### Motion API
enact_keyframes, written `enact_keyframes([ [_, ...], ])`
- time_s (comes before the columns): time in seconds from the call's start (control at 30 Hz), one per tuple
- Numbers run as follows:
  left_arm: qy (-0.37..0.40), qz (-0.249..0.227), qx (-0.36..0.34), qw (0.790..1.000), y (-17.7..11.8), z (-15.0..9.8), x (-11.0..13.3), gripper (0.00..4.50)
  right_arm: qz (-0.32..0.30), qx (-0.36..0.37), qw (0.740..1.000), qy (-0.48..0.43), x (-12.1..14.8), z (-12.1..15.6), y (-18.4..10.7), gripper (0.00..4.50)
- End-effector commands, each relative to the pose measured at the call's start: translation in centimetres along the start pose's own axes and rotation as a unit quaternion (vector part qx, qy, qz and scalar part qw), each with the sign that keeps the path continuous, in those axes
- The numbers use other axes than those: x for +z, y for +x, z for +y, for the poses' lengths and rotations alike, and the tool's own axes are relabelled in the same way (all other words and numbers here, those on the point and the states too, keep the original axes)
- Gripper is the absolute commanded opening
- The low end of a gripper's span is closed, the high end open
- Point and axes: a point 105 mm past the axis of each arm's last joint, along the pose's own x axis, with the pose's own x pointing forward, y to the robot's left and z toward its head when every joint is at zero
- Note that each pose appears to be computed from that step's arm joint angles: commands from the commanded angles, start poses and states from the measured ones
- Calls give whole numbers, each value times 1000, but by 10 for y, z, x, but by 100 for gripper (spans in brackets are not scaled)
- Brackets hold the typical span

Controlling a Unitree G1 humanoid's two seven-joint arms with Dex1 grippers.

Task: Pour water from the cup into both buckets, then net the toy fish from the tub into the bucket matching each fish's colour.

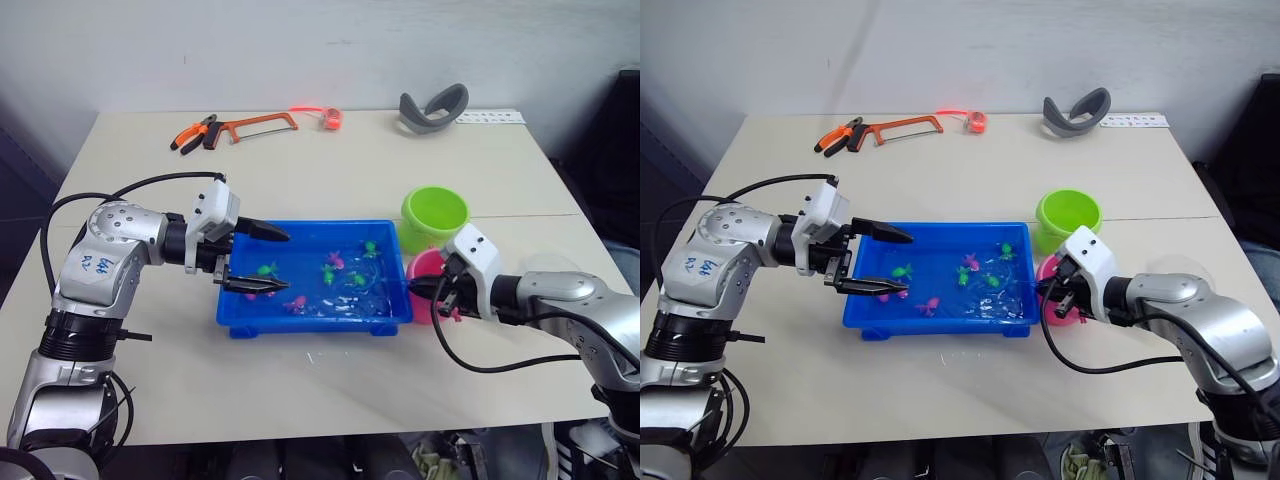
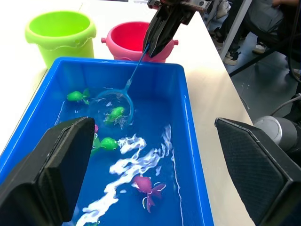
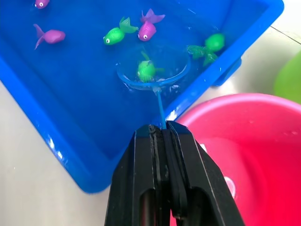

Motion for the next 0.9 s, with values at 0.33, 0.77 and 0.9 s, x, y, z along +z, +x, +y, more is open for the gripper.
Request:
enact_keyframes([
  [0.33, 26, -9, 10, 1000, -5, 1, 13, 445, -17, -7, 1000, -24, 19, -4, 16, 0],
  [0.77, -28, 38, 62, 997, -47, 2, -13, 445, -31, 19, 998, -50, 42, 6, 39, 0],
  [0.9, -38, 45, 92, 994, -59, 7, -20, 445, -31, 36, 997, -57, 47, 12, 44, 0],
])
